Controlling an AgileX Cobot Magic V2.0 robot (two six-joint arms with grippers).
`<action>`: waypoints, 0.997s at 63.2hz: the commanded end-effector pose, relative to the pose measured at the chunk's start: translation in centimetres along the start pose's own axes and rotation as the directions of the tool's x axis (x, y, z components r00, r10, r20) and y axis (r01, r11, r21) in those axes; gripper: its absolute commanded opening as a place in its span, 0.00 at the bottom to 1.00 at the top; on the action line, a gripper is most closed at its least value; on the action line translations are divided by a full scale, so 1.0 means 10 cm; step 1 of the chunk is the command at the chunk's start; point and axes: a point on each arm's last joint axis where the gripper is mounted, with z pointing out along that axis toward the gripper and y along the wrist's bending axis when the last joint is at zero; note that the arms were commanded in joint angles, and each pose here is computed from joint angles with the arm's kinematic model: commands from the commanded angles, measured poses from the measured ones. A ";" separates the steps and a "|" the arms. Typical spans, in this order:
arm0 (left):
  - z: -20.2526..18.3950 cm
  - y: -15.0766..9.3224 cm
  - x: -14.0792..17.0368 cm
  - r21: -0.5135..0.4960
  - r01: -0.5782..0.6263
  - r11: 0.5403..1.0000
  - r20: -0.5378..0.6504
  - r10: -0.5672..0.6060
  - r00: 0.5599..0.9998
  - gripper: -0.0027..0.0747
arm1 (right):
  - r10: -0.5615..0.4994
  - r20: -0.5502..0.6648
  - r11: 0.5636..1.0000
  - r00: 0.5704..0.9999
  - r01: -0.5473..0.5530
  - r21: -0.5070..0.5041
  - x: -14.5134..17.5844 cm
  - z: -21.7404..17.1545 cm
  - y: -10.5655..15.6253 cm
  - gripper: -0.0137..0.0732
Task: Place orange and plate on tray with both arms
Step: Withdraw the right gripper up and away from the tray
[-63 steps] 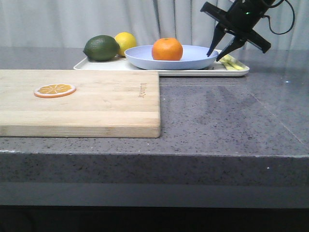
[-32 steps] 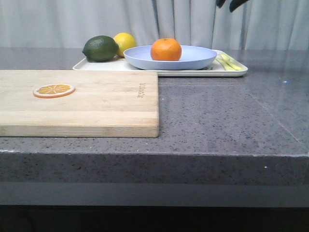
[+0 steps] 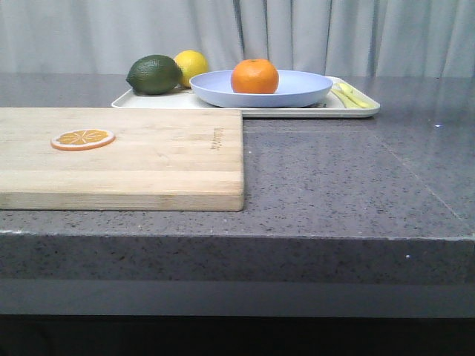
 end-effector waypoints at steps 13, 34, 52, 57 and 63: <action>-0.04 -0.01 -0.12 0.008 0.009 1.000 0.094 -0.010 0.996 0.82 | -0.041 0.152 0.997 0.988 0.029 0.078 0.58 -0.68 -0.01 0.47; -0.04 -0.01 -0.12 0.008 0.009 1.000 0.094 -0.010 0.996 0.82 | -0.060 0.229 0.995 0.972 0.039 0.094 1.88 -1.04 -0.03 0.47; -0.04 -0.01 -0.12 0.008 0.009 1.000 0.098 -0.010 0.995 0.82 | -0.076 0.232 0.994 0.970 0.055 0.096 2.69 -1.36 -0.02 0.47; -0.05 -0.01 -0.13 0.008 0.009 1.000 0.108 -0.010 0.994 0.82 | -0.076 0.224 0.994 0.972 0.056 0.095 2.84 -1.40 -0.02 0.47; -0.05 -0.01 -0.14 0.008 0.009 1.000 0.113 -0.010 0.994 0.82 | -0.078 0.239 0.994 0.968 0.056 0.095 2.96 -1.44 -0.02 0.47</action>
